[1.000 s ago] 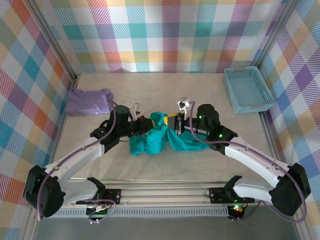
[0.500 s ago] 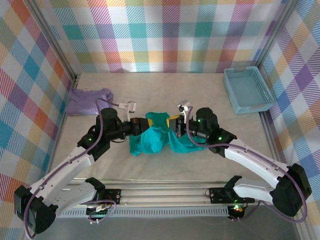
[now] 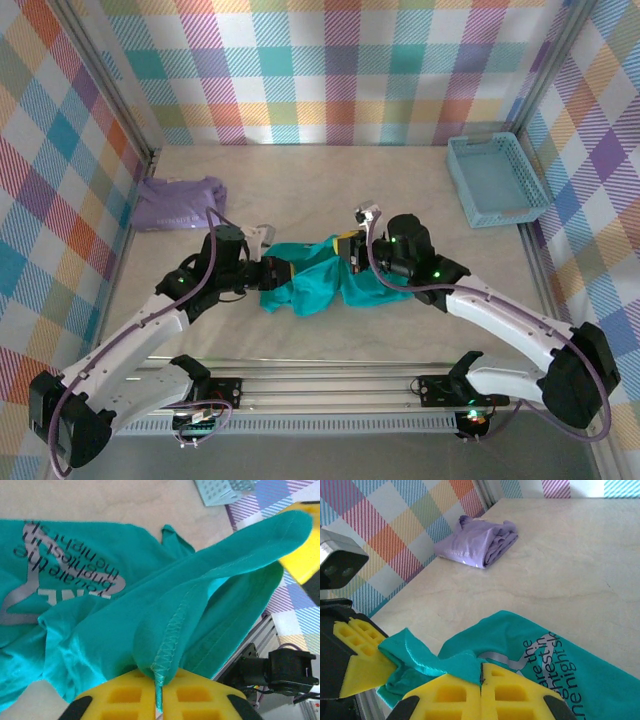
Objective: Fold the inside-out t-shirt
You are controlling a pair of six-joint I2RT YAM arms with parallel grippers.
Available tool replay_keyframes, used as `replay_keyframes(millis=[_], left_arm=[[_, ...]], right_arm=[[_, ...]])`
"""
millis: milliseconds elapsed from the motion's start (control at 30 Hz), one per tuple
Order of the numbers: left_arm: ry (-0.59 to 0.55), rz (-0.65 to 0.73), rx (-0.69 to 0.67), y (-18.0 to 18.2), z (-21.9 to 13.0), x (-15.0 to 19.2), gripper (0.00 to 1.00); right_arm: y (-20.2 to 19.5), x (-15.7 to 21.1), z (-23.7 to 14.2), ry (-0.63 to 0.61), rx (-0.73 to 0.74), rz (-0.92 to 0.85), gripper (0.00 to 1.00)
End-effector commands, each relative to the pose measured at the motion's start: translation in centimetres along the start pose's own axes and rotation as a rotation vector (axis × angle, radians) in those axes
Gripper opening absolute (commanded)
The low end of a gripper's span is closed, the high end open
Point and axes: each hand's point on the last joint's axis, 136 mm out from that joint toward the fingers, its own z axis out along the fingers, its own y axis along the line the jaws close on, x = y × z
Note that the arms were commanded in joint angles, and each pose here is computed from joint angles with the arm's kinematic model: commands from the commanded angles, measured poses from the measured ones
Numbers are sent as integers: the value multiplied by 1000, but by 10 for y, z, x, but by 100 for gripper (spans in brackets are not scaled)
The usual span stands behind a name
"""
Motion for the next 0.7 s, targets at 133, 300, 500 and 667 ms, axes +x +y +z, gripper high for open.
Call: replay_keyframes(millis=[133, 300, 500, 667], left_arm=[[-65, 23, -176, 31, -20, 2, 26], [-43, 43, -151, 24, -13, 3, 39], [-51, 61, -36, -2, 2, -7, 46], [-58, 69, -8, -8, 6, -13, 33]], right_arm=[[2, -16, -2, -7, 32, 2, 0], [1, -15, -2, 9, 40, -13, 0], [0, -12, -1, 14, 36, -12, 0], [0, -10, -1, 22, 35, -12, 0]])
